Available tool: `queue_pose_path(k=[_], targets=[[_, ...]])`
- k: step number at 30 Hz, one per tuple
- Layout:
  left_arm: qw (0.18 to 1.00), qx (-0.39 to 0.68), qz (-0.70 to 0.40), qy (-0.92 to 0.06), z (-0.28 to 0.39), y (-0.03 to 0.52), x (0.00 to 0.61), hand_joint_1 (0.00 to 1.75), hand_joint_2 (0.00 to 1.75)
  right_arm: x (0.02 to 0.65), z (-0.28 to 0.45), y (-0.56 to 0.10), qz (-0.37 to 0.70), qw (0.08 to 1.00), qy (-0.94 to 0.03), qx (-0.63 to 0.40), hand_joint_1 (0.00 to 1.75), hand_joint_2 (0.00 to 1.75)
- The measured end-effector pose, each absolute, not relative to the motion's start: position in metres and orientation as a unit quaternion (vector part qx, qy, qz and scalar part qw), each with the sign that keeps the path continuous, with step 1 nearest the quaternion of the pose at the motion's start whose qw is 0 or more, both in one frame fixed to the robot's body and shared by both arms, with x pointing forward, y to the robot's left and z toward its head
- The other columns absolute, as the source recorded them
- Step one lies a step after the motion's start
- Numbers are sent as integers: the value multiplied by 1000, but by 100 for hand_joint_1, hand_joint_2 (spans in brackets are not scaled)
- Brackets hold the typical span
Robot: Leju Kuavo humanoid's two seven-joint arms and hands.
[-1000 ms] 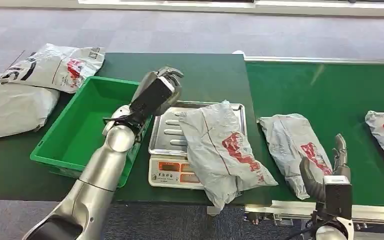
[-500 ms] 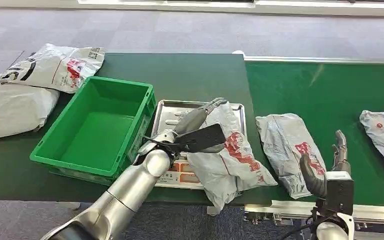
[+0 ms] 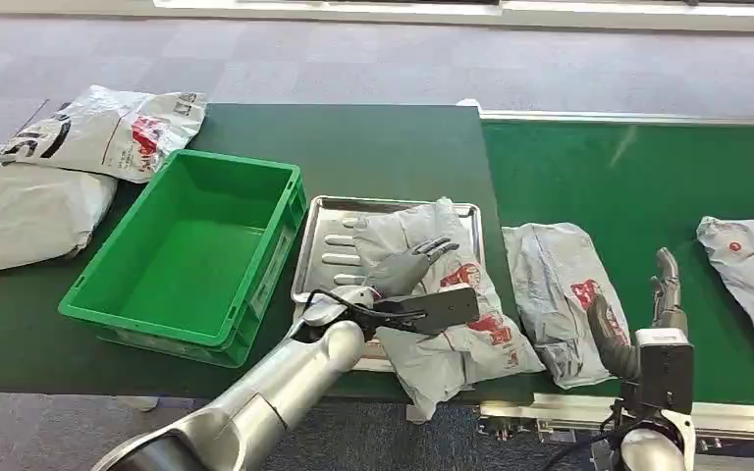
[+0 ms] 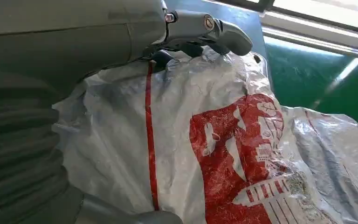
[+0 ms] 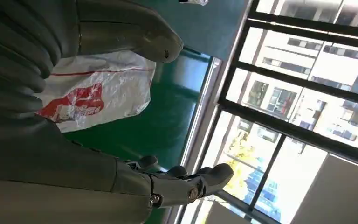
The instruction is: Moved the parcel from conveyor to table for the left to box.
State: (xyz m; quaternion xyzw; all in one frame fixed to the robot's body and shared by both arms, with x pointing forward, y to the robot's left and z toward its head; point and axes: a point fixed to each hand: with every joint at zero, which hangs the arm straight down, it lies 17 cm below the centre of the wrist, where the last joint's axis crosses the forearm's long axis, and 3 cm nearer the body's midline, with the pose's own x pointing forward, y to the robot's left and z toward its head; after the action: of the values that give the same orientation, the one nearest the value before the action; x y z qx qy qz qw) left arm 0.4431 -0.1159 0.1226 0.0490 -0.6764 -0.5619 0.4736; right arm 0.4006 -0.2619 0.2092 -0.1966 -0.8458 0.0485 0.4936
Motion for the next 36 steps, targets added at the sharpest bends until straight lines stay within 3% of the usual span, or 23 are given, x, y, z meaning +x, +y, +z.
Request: queue_pose_path(k=[8,9,10,24,36], targets=[[487,92,-611,-617,85,-102,446,0,175,406,214,-258,55,489,-849,-192,0,175],[486,98,-617,-611,82,-100,447,35,175,407,214,-257,57,489,-849,-190,0,175],[485,108,-624,-603,78,-97,449,175,175,408,215,-256,57,489,-849,-190,0,175],[467,174,-651,-573,71,-75,470,175,175,420,219,-251,58,487,-851,-187,0,175],[488,149,-623,-593,79,-74,474,175,175,422,213,-250,58,493,-848,-186,0,175]])
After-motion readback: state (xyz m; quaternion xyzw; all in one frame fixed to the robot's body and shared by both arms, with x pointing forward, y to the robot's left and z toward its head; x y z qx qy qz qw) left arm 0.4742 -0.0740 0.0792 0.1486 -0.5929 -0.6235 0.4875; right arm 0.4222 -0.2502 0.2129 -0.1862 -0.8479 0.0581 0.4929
